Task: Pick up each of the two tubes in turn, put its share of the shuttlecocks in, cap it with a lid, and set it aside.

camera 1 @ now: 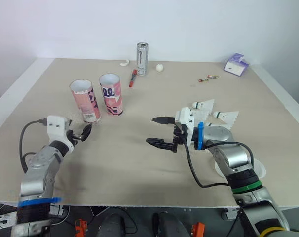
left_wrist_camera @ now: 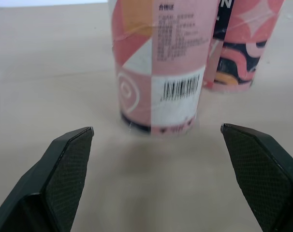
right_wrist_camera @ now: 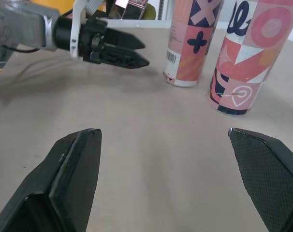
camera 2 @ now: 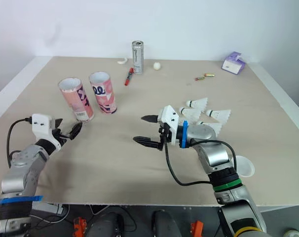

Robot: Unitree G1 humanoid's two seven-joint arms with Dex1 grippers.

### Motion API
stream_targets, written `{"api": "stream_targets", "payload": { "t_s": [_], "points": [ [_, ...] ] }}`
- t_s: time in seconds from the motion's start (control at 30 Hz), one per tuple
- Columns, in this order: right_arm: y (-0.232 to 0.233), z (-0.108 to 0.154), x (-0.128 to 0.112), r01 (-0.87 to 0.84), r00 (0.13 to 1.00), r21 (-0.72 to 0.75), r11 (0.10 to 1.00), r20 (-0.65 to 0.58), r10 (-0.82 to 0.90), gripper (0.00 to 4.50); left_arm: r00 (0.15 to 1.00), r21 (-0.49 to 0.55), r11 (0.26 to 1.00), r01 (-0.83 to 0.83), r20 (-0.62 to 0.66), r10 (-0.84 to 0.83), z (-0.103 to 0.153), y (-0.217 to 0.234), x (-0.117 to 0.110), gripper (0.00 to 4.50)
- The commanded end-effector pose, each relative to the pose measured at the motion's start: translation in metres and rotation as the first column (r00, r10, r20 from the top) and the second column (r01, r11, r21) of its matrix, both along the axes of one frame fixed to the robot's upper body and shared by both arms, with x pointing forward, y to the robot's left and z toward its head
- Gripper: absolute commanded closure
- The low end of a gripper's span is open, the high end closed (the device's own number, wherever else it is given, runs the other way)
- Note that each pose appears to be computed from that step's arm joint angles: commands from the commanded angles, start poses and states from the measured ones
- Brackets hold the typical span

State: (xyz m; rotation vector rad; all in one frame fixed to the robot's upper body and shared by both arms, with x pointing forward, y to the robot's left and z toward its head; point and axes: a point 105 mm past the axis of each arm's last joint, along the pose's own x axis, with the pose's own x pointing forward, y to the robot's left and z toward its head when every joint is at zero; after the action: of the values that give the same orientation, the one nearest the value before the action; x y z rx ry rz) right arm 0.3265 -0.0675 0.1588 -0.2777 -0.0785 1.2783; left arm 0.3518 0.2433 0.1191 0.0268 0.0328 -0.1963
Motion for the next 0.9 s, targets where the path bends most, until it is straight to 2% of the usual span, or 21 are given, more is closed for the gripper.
{"api": "stream_targets", "payload": {
  "t_s": [0.03, 0.9],
  "points": [
    [0.002, 0.014, -0.001, -0.001, 0.998, 0.016, 1.000, 0.055, 0.000, 0.00, 1.000, 0.011, 1.000, 0.016, 0.025, -0.016, 0.008, 0.000, 0.009, 0.11],
    [-0.003, 0.021, -0.002, 0.051, 0.996, 0.020, 0.998, 0.077, -0.052, 0.00, 0.999, 0.066, 0.997, 0.034, -0.021, -0.032, 0.008, 0.004, 0.060, 0.11]
  ]
}}
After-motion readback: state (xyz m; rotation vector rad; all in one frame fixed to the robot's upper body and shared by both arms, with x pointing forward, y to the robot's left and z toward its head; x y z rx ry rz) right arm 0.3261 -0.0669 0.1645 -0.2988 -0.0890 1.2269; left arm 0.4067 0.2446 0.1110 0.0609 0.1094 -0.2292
